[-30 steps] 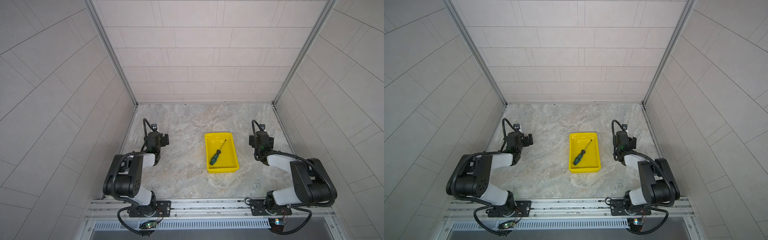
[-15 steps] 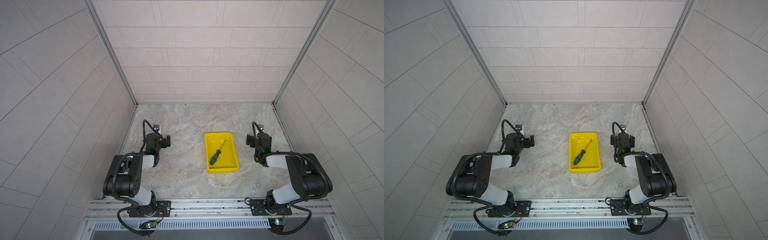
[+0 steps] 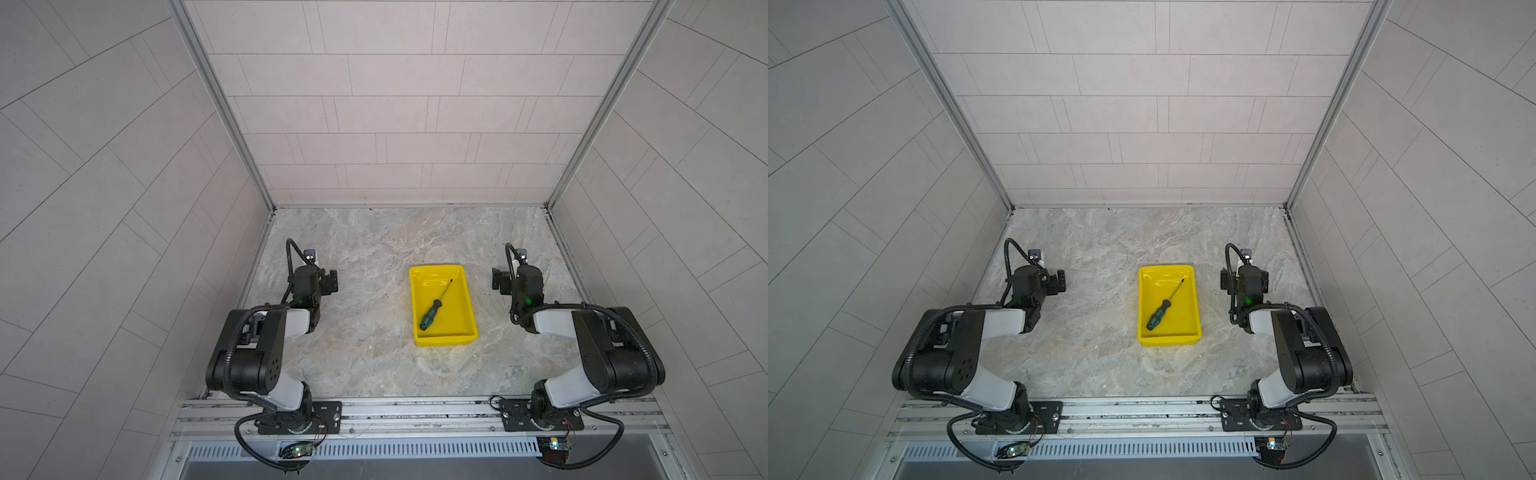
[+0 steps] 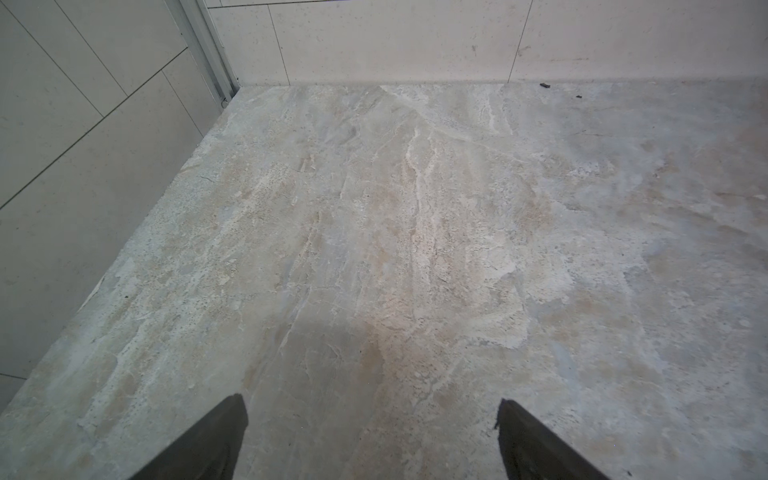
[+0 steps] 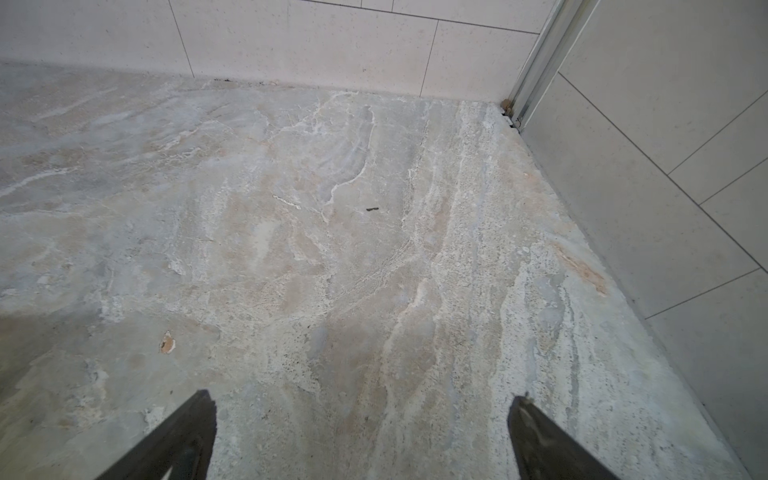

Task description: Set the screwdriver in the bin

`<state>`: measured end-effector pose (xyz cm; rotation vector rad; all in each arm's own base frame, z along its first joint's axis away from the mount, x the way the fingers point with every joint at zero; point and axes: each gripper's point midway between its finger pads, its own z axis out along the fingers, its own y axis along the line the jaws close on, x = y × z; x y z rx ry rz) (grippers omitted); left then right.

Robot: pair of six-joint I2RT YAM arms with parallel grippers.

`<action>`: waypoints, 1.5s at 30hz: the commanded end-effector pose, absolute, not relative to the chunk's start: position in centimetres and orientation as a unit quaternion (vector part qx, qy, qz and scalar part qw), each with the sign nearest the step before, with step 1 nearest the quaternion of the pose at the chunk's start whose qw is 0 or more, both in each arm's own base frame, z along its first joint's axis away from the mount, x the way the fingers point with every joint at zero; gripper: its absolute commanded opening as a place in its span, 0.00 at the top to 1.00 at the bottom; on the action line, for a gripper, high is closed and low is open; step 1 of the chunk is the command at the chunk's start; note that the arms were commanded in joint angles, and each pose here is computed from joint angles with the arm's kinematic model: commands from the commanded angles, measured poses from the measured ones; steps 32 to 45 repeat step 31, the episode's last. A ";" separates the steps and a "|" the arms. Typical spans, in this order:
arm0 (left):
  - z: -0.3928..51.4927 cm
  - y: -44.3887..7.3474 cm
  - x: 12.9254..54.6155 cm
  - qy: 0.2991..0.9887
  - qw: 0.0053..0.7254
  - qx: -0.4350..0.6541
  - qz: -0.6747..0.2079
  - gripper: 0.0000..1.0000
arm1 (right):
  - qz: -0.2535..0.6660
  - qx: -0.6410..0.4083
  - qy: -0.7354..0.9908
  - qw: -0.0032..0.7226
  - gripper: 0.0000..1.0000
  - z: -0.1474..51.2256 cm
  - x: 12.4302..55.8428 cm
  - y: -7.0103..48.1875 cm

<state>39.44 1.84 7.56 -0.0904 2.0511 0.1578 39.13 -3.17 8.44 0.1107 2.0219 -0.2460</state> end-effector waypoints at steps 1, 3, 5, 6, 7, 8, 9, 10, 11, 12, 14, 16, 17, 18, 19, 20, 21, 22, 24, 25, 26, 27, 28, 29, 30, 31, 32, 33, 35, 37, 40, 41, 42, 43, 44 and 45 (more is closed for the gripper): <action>8.1 1.9 39.9 0.849 0.521 -0.044 0.069 0.00 | -0.100 0.040 0.841 0.530 0.00 8.7 39.2 -2.9; 8.2 1.9 39.9 0.849 0.523 -0.043 0.068 0.00 | -0.109 0.033 0.838 0.533 0.00 8.8 39.0 -2.6; 8.1 1.9 39.9 0.850 0.521 -0.043 0.068 0.00 | -0.110 0.015 0.829 0.549 0.00 9.0 38.2 -1.7; 8.1 1.9 39.9 0.849 0.522 -0.043 0.068 0.00 | -0.100 0.003 0.822 0.561 0.00 9.1 38.1 -1.3; 8.1 1.9 39.9 0.850 0.521 -0.043 0.068 0.00 | -0.092 -0.005 0.824 0.559 0.00 9.0 38.2 -1.0; 8.1 1.9 39.9 0.850 0.520 -0.043 0.068 0.00 | -0.085 -0.002 0.835 0.544 0.00 8.9 39.0 -1.2; 8.1 1.9 40.0 0.850 0.520 -0.043 0.069 0.00 | -0.078 0.005 0.845 0.529 0.00 8.4 39.5 -1.6; 8.0 1.9 40.0 0.851 0.519 -0.043 0.069 0.00 | -0.068 0.012 0.843 0.533 0.00 8.5 39.3 -1.9; 8.0 1.9 40.0 0.851 0.519 -0.043 0.069 0.00 | -0.068 0.016 0.841 0.536 0.00 8.6 39.2 -2.1; 8.0 1.9 40.0 0.851 0.519 -0.043 0.069 0.00 | -0.067 0.016 0.841 0.537 0.00 8.6 39.2 -2.0; 8.0 1.9 40.0 0.851 0.519 -0.044 0.070 0.00 | -0.068 0.016 0.841 0.537 0.00 8.6 39.2 -2.1; 8.0 1.9 40.0 0.851 0.519 -0.044 0.069 0.00 | -0.071 0.016 0.841 0.536 0.00 8.6 39.2 -2.1; 8.0 1.9 40.0 0.851 0.519 -0.044 0.069 0.00 | -0.081 0.020 0.841 0.534 0.00 8.6 39.3 -2.2; 8.0 1.9 40.0 0.851 0.519 -0.043 0.069 0.00 | -0.087 0.021 0.842 0.531 0.00 8.6 39.3 -2.2; 8.0 1.9 40.0 0.851 0.519 -0.043 0.069 0.00 | -0.087 0.020 0.842 0.533 0.00 8.6 39.2 -2.2; 8.0 1.9 40.0 0.851 0.519 -0.043 0.069 0.00 | -0.087 0.021 0.842 0.532 0.00 8.6 39.3 -2.2; 8.0 1.9 40.0 0.851 0.519 -0.043 0.069 0.00 | -0.088 0.021 0.842 0.532 0.00 8.6 39.2 -2.2; 8.0 1.9 40.0 0.851 0.519 -0.043 0.069 0.00 | -0.088 0.021 0.841 0.533 0.00 8.7 39.3 -2.2; 8.0 1.9 40.0 0.851 0.519 -0.043 0.069 0.00 | -0.095 0.019 0.841 0.532 0.00 8.7 39.2 -2.1; 8.0 1.9 40.0 0.851 0.519 -0.043 0.069 0.00 | -0.094 0.019 0.842 0.531 0.00 8.6 39.3 -2.1; 8.0 2.0 40.0 0.851 0.519 -0.044 0.070 0.00 | -0.097 0.018 0.843 0.529 0.00 8.5 39.3 -2.1; 8.0 1.9 40.0 0.851 0.519 -0.043 0.070 0.00 | -0.098 0.018 0.844 0.528 0.00 8.5 39.4 -2.0; 8.0 1.9 40.0 0.851 0.519 -0.044 0.070 0.00 | -0.097 0.019 0.844 0.528 0.00 8.5 39.3 -2.1; 8.0 1.9 40.0 0.851 0.519 -0.043 0.070 0.00 | -0.098 0.019 0.843 0.529 0.00 8.5 39.3 -2.1; 8.0 1.8 40.0 0.851 0.519 -0.043 0.070 0.00 | -0.098 0.018 0.842 0.530 0.00 8.6 39.3 -2.1; 8.0 1.9 40.0 0.851 0.519 -0.043 0.070 0.00 | -0.098 0.018 0.842 0.531 0.00 8.6 39.2 -2.0; 8.0 1.9 40.0 0.851 0.519 -0.043 0.070 0.00 | -0.098 0.018 0.842 0.531 0.00 8.6 39.2 -2.0; 8.0 1.9 40.0 0.851 0.519 -0.043 0.070 0.00 | -0.098 0.018 0.842 0.531 0.00 8.6 39.2 -2.0; 8.0 1.9 40.0 0.851 0.519 -0.043 0.070 0.00 | -0.098 0.018 0.842 0.531 0.00 8.6 39.2 -2.0; 8.0 1.9 40.0 0.851 0.519 -0.043 0.070 0.00 | -0.098 0.018 0.842 0.531 0.00 8.6 39.2 -2.0; 8.0 1.9 40.0 0.851 0.519 -0.043 0.070 0.00 | -0.098 0.018 0.842 0.531 0.00 8.6 39.2 -2.0; 8.0 1.9 40.0 0.851 0.519 -0.043 0.070 0.00 | -0.098 0.018 0.842 0.531 0.00 8.6 39.2 -2.0; 8.0 1.9 40.0 0.851 0.519 -0.043 0.070 0.00 | -0.098 0.018 0.842 0.531 0.00 8.6 39.2 -2.0; 8.0 1.9 40.0 0.851 0.519 -0.043 0.070 0.00 | -0.098 0.018 0.842 0.531 0.00 8.6 39.2 -2.0; 8.0 1.9 40.0 0.851 0.519 -0.043 0.070 0.00 | -0.098 0.018 0.842 0.531 0.00 8.6 39.2 -2.0; 8.0 1.9 40.0 0.851 0.519 -0.043 0.070 0.00 | -0.098 0.018 0.842 0.531 0.00 8.6 39.2 -2.0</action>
